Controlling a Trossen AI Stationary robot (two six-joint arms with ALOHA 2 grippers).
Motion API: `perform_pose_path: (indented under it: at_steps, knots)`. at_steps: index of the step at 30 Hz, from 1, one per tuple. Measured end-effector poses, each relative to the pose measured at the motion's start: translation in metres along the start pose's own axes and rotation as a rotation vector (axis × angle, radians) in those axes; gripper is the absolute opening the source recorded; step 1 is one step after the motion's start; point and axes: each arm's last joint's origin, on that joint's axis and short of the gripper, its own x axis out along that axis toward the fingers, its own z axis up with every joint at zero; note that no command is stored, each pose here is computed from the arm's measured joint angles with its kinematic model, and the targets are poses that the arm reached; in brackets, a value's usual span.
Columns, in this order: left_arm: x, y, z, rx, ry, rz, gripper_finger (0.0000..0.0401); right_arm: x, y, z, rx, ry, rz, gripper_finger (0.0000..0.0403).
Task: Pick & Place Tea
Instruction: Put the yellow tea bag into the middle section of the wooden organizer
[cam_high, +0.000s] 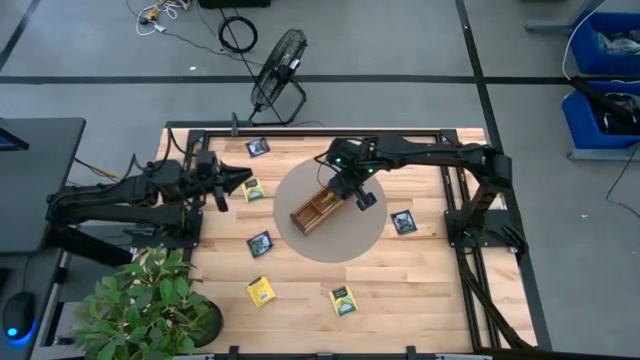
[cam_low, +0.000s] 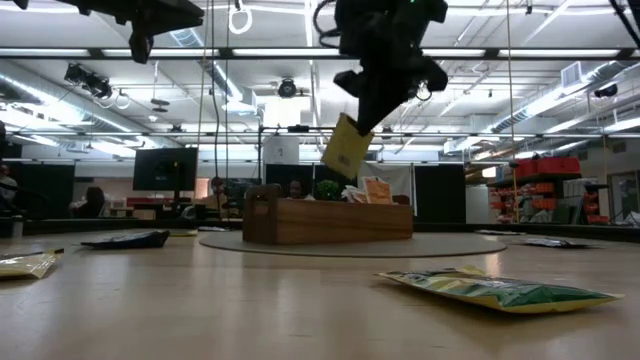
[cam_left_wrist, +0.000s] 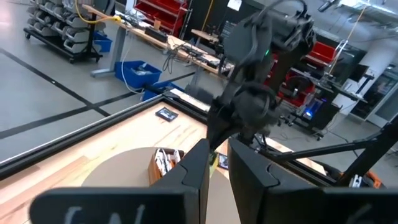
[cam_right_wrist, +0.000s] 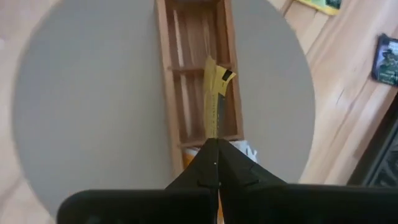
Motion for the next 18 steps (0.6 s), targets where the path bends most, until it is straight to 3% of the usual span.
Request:
perform_pose_path:
  at_steps: [8, 18]
  knots:
    - [-0.003, 0.000, 0.001, -0.010, -0.011, -0.002, 0.0060, 0.028, -0.008, 0.000, -0.114, 0.119, 0.002, 0.0000]
    - [-0.003, 0.001, -0.001, -0.005, 0.009, 0.008, 0.0060, 0.039, -0.014, 0.004, -0.154, 0.088, -0.035, 0.0000]
